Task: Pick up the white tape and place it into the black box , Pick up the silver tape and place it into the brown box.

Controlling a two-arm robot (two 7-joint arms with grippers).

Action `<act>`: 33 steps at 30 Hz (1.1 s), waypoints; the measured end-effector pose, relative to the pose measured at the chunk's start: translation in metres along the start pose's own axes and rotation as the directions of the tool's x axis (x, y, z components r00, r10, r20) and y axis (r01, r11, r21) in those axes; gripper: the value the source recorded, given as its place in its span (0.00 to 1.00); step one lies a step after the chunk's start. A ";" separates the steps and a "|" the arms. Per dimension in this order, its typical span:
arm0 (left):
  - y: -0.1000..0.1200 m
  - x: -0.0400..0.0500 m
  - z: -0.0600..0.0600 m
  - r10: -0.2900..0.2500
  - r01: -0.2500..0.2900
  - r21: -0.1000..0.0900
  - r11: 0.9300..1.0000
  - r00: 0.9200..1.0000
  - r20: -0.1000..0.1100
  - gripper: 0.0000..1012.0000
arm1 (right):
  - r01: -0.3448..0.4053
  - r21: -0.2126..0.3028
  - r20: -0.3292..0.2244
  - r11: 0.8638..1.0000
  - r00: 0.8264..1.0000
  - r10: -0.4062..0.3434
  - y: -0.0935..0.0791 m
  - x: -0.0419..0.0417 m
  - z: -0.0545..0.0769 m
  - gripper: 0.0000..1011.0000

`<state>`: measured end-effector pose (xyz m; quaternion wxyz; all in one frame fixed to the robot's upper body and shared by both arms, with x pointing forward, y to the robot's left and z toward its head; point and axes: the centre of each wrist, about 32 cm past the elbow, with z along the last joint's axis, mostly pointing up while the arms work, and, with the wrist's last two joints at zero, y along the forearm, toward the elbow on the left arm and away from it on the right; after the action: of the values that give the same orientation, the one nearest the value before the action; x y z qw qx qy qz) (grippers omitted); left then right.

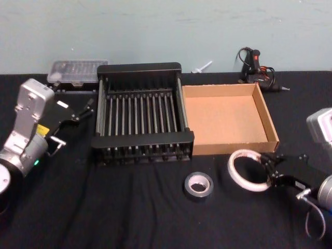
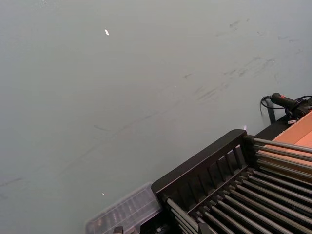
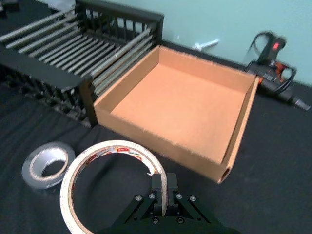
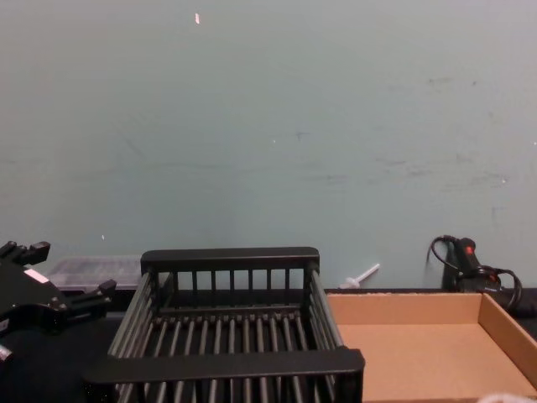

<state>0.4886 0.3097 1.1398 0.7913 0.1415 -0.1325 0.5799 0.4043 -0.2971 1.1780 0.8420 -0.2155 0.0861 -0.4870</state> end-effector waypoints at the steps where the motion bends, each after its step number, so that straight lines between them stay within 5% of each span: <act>1: 0.000 0.0000 0.000 0.000 0.000 0.000 1.000 1.000 0.000 0.99 | 0.004 0.012 0.006 1.000 1.000 -0.004 -0.001 0.0020 0.003 0.07; 13: 0.000 0.0000 0.000 0.000 0.000 0.000 1.000 1.000 0.000 0.99 | 0.033 0.106 0.068 0.994 0.997 -0.041 0.006 0.0161 0.029 0.07; 25: 0.000 0.0000 0.000 0.000 0.000 0.000 1.000 1.000 0.000 0.99 | 0.033 0.216 0.138 0.976 0.988 -0.064 0.031 0.0280 0.064 0.07; 33: 0.000 0.0000 0.000 0.000 0.000 0.000 1.000 1.000 0.000 0.99 | -0.003 0.284 0.180 0.959 0.982 -0.050 0.054 0.0287 0.087 0.07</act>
<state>0.4886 0.3097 1.1398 0.7913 0.1415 -0.1325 0.5799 0.4924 -0.2739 1.2331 0.8627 -0.1381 -0.0656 -0.4821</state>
